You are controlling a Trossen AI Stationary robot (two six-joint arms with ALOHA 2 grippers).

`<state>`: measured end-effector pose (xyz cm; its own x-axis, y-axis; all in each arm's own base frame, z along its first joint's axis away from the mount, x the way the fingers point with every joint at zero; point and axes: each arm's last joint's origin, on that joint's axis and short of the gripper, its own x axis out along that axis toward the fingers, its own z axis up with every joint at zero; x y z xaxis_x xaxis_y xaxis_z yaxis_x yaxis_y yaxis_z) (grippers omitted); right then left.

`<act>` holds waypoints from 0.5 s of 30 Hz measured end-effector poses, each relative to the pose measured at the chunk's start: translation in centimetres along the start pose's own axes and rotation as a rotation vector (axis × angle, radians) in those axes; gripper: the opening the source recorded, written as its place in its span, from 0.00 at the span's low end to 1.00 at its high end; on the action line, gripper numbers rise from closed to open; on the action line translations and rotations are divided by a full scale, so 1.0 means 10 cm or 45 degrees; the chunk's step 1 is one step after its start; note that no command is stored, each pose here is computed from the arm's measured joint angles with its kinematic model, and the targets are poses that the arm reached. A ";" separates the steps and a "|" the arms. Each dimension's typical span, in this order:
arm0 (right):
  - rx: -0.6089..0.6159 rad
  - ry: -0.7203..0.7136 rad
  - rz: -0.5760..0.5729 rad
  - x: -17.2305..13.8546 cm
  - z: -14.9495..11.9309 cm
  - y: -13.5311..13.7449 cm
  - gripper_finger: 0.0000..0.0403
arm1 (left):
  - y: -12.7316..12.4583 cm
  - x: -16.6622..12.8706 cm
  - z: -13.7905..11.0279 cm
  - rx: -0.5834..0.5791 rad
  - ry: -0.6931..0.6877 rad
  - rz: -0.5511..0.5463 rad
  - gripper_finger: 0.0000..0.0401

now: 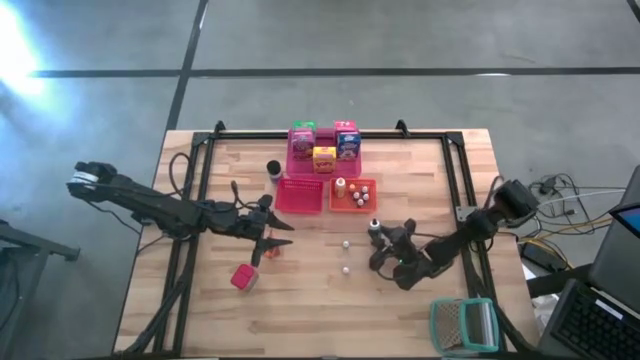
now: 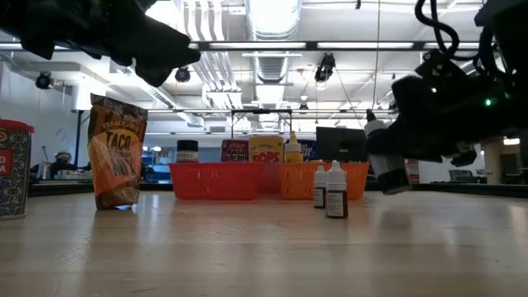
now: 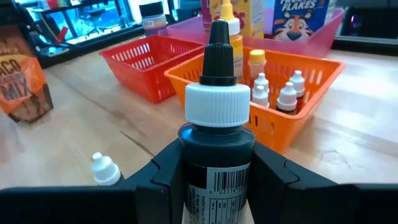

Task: Pick & Place Kitchen Items
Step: Adjust the large black food coloring bottle on the table

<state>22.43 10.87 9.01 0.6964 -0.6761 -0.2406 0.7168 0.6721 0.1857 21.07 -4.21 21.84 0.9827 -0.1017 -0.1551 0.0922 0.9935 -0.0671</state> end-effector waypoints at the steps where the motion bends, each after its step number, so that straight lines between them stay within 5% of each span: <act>1: -0.016 -0.004 0.000 0.01 -0.03 0.01 0.29 | 0.00 0.00 0.01 -0.001 -0.007 0.000 0.42; 15: -0.016 -0.084 -0.030 0.12 -0.31 0.11 0.36 | 0.00 0.00 0.02 -0.005 -0.023 0.019 0.42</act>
<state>23.97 11.71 6.01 0.6805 -0.7100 -0.1811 0.7328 0.6592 0.1688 21.10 -4.16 21.99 0.9867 -0.0856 -0.1379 0.0766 0.9947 -0.0688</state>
